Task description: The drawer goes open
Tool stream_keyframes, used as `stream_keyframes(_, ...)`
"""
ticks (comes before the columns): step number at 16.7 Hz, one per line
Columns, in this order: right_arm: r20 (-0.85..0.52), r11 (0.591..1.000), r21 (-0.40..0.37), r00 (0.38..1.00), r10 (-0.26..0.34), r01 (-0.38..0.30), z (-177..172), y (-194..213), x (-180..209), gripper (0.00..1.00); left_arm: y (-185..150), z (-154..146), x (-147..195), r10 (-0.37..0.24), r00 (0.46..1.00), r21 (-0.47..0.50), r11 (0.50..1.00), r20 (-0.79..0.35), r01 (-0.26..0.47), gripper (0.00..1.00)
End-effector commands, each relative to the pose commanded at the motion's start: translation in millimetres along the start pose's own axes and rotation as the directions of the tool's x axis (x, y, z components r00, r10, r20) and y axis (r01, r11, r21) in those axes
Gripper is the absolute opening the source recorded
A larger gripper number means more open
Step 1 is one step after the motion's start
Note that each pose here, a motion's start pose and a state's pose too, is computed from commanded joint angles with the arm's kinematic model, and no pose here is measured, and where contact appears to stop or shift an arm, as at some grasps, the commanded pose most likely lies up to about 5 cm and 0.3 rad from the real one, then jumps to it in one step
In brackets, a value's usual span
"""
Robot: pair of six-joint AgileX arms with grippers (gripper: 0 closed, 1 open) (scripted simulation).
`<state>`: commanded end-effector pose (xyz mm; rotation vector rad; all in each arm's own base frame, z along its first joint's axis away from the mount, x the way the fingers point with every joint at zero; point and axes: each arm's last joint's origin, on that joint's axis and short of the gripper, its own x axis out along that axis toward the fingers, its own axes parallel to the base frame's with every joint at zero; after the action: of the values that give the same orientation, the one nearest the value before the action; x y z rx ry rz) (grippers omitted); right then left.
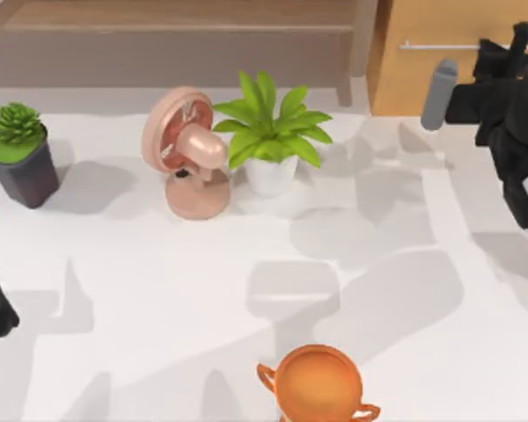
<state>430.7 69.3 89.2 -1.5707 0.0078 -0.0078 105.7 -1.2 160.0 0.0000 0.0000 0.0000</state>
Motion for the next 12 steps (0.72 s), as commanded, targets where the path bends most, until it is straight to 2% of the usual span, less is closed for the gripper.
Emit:
stream_keyframes(5,-0.001,1.0,0.002,1.0,0.003,-0.003,1,0,-4,0.0,0,0,0,0.0,1.0,0.0,1.0,0.0,0.0,1.0)
stream_keyframes(12,-0.002,1.0,0.007,1.0,0.009,-0.009,0,2,-57,0.0,0,0,0,0.0,1.0,0.0,1.0,0.0,0.0,1.0)
